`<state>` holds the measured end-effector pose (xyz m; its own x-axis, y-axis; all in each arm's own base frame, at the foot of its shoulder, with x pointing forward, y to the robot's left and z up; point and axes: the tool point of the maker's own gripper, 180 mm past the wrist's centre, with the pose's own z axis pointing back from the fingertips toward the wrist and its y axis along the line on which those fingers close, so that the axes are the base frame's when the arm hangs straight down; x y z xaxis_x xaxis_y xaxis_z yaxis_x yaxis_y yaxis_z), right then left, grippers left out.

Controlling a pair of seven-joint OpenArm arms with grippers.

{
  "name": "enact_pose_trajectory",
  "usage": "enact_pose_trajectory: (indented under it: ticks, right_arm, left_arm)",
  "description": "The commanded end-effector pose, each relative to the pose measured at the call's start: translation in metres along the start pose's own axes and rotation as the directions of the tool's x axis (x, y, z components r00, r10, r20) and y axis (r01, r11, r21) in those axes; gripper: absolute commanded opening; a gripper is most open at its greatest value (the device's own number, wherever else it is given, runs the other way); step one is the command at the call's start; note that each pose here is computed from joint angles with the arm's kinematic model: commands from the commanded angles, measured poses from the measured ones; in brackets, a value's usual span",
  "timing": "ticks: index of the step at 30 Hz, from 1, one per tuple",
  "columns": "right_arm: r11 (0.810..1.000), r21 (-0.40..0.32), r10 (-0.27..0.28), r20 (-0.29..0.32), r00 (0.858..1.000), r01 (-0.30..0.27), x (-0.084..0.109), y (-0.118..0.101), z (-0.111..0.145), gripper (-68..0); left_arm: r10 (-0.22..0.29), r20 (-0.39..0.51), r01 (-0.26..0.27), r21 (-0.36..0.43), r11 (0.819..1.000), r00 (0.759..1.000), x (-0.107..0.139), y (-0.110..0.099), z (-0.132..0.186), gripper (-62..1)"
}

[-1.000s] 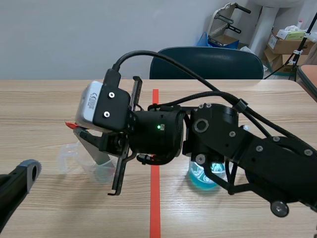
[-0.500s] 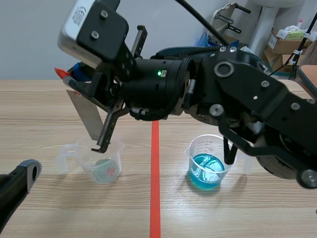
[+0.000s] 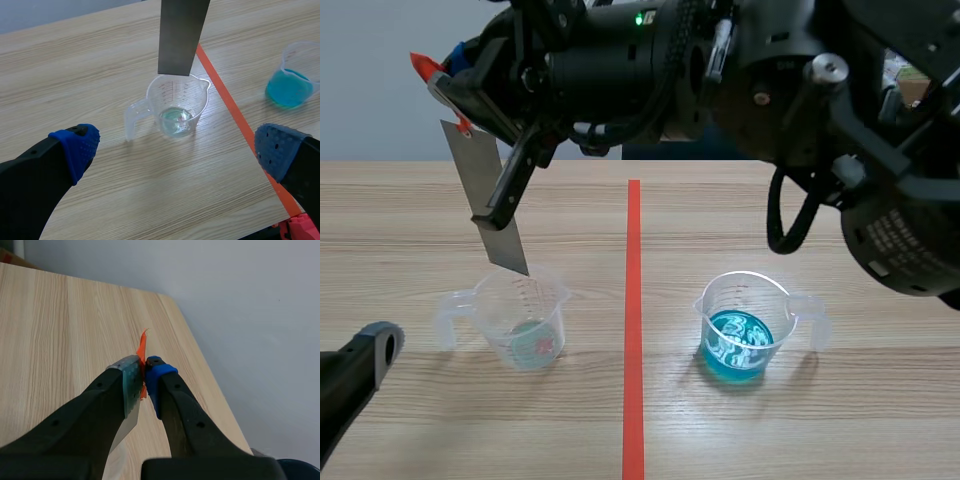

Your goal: Do the redox reaction experiment

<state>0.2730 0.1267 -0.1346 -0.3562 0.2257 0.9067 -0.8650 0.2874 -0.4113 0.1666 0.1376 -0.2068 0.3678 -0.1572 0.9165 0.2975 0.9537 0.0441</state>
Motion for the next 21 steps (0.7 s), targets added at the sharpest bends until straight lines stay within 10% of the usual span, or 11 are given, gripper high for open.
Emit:
enact_pose_trajectory:
  ticks: [1,21]
  right_arm:
    - [1.0,-0.008,0.014,0.041,0.999,-0.013,0.018,-0.006,0.001,-66.7]
    - [1.0,-0.003,-0.016,0.042,0.999,0.017,0.043,-0.018,0.01,-66.7]
  left_arm:
    - [0.008,0.035,-0.008,-0.004,1.0,0.999,0.009,-0.003,0.0,1.4]
    - [0.008,0.032,-0.008,-0.004,1.0,0.999,0.009,-0.003,0.0,1.4]
